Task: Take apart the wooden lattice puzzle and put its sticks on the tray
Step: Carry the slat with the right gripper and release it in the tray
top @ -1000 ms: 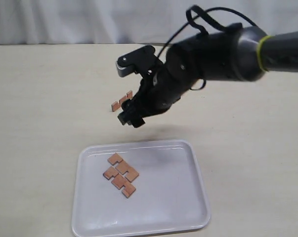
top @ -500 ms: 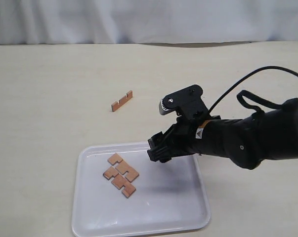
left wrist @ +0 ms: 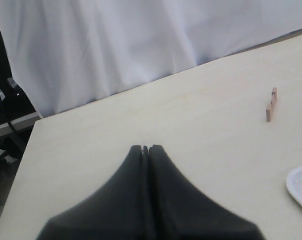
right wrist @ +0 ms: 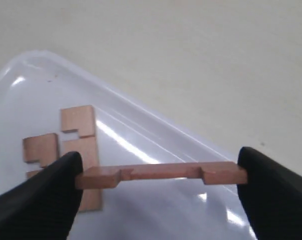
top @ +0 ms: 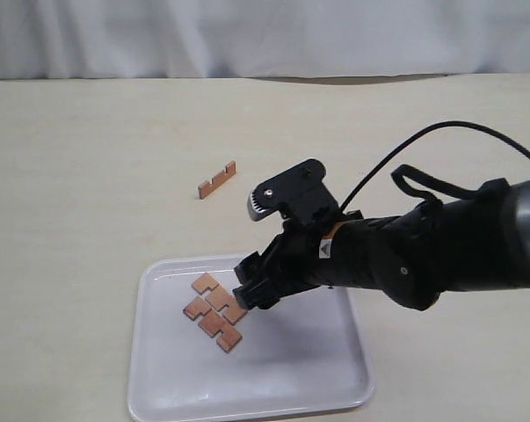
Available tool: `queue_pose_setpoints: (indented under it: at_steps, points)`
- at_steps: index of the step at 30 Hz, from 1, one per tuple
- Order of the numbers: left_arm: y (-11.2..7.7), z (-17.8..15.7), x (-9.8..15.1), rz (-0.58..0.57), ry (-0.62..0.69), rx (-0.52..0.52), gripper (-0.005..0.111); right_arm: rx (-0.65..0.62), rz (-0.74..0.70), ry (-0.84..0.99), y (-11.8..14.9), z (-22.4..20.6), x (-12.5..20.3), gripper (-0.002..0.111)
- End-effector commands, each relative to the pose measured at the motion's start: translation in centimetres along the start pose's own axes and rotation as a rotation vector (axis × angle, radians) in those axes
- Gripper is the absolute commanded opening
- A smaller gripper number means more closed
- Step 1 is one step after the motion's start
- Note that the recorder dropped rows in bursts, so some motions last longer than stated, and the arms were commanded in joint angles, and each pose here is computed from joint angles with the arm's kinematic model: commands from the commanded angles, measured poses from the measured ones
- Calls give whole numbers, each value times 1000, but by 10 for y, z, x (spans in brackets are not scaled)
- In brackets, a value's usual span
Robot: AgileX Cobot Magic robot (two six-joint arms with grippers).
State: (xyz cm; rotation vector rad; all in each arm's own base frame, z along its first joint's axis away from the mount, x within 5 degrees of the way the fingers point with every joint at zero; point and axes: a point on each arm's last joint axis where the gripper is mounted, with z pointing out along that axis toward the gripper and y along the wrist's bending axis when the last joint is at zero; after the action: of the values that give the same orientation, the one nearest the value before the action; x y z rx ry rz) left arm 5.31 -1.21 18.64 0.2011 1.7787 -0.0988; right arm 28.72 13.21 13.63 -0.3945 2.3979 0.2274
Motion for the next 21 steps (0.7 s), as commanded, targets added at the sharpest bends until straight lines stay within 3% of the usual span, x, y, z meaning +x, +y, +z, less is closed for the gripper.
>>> queue_pose_setpoints:
  at_steps: [1,7,21]
  points:
    - [1,0,0,1,-8,-12,0,-38,-100,9,18,2,-1,34]
    - [1,0,0,1,-8,-12,0,-35,-98,11,16,2,-1,64]
    - [1,0,0,1,-8,-12,0,-38,-53,78,17,2,6,95]
